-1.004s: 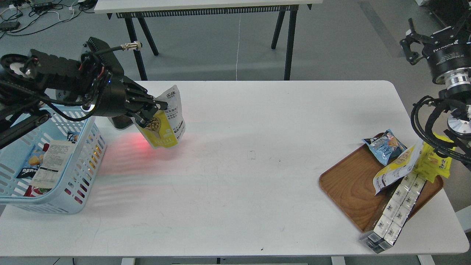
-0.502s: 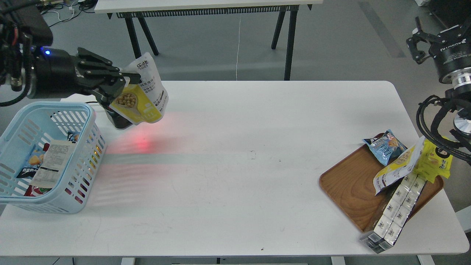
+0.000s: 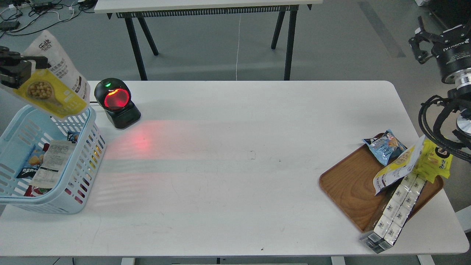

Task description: Scan snack and place in basket

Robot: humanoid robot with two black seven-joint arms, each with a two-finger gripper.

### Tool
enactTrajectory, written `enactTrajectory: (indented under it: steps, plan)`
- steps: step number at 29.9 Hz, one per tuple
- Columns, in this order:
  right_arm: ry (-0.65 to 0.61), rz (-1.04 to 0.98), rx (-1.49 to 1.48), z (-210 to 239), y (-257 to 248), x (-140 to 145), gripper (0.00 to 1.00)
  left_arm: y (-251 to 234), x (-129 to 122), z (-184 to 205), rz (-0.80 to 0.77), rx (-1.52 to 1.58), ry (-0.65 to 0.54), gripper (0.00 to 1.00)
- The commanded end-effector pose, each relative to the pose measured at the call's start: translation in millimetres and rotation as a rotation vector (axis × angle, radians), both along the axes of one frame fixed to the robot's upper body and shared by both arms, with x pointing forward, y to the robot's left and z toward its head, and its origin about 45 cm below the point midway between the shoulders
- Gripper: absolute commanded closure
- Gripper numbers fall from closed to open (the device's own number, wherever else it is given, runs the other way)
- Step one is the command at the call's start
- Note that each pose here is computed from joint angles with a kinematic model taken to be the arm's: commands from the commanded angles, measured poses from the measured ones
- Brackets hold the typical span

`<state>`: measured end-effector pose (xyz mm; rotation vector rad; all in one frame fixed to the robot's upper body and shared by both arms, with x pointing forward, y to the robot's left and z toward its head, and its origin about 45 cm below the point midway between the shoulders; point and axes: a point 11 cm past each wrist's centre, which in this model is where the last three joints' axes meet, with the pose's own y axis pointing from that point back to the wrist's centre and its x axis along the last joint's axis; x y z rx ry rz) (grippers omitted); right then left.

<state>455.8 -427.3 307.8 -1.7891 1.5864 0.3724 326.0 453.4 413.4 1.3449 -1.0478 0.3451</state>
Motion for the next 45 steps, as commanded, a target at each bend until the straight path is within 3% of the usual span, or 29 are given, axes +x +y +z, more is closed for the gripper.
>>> enactTrajectory:
  steps: [1, 20, 27, 30, 33, 34, 45]
  plan:
    - [0.002, -0.001, -0.001, -0.9, -0.5, -0.3, 0.01, 16.1, -6.9, -21.4, 0.05, 0.004, 0.069, 0.99]
    - [0.009, -0.005, -0.001, -4.1, -2.2, -2.0, 0.01, 30.8, -9.4, -39.2, 0.117, -0.055, 0.123, 0.93]
    - [0.005, -0.011, -0.007, -0.8, -6.8, -3.2, 0.01, 29.5, -7.7, -30.9, 0.125, -0.094, 0.1, 0.65]
    - [0.006, -0.011, -0.008, -1.1, -6.6, -3.3, 0.01, 26.8, -2.0, -13.8, 0.157, -0.244, 0.054, 0.45]
    - [0.006, -0.014, -0.011, -0.5, -8.5, -3.7, 0.01, 29.7, 12.9, 25.9, 0.197, -0.456, -0.065, 0.07]
    - [0.004, -0.014, -0.011, 0.6, -8.5, -3.5, 0.01, 26.2, 19.8, 30.4, 0.197, -0.526, -0.08, 0.03]
    - [-0.071, -0.078, 0.015, 31.9, -30.9, -3.1, 0.01, -39.1, 103.4, 81.6, 0.084, -1.296, -0.18, 0.01]
